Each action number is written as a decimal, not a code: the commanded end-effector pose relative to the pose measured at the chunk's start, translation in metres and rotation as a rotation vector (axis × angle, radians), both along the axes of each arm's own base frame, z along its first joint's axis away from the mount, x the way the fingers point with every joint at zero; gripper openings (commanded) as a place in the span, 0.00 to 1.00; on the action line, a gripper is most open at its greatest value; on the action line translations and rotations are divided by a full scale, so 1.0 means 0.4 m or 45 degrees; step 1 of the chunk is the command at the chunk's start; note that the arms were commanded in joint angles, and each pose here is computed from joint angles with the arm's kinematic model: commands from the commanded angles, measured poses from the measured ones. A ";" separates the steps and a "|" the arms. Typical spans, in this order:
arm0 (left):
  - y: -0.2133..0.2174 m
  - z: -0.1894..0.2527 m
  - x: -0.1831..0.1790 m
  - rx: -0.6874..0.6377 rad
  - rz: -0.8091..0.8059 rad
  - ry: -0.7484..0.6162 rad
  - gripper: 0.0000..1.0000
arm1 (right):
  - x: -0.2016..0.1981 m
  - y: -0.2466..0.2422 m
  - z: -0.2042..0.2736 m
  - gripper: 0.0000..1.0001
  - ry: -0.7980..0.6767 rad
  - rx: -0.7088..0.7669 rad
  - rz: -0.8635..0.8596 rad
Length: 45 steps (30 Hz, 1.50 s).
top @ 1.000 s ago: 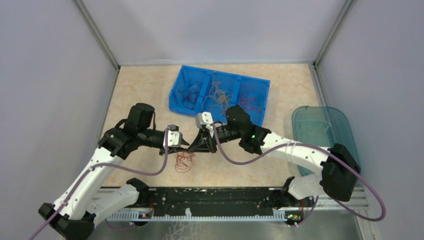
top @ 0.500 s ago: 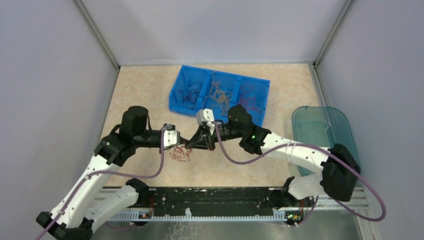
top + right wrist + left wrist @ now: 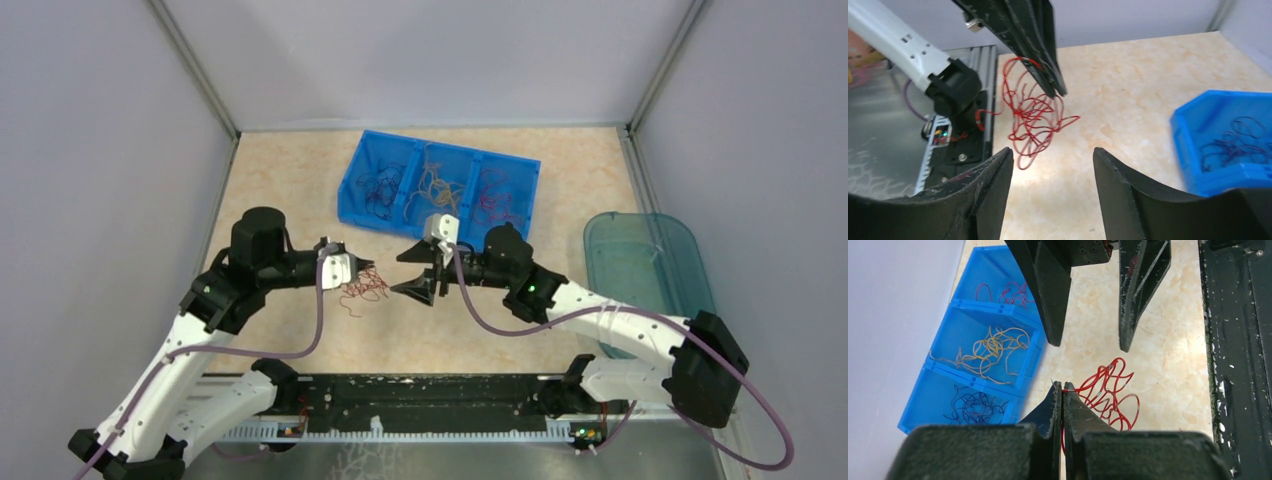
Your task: Untangle the cables
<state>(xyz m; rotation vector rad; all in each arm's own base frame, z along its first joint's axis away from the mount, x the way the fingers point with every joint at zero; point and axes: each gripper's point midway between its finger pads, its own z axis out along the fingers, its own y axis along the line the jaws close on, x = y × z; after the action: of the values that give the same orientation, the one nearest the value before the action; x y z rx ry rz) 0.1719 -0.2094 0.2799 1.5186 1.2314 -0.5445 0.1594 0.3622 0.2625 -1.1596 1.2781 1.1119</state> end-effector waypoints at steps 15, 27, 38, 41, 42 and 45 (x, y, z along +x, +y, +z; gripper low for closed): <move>-0.042 0.151 -0.007 -0.215 -0.023 0.027 0.01 | -0.009 0.055 0.239 0.64 0.065 0.555 0.068; -0.062 0.177 -0.024 -0.272 -0.050 0.168 0.01 | 0.118 0.069 0.249 0.50 0.027 0.694 -0.447; -0.073 0.236 -0.034 -0.341 -0.052 0.248 0.01 | 0.166 0.083 0.161 0.50 -0.091 0.600 -0.692; -0.073 0.282 -0.040 -0.368 -0.067 0.228 0.01 | 0.168 0.066 0.089 0.47 -0.058 0.536 -0.723; -0.074 0.300 -0.041 -0.378 -0.072 0.215 0.01 | 0.166 0.059 0.068 0.47 -0.043 0.520 -0.727; -0.073 0.351 -0.043 -0.409 -0.078 0.179 0.01 | 0.154 0.039 0.016 0.47 0.000 0.479 -0.728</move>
<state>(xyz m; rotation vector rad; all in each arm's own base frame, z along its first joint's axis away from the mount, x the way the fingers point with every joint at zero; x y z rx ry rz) 0.1681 -0.2383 0.3824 1.2780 1.2279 -0.8283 0.2230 0.3921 0.2746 -0.5216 1.2174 0.8679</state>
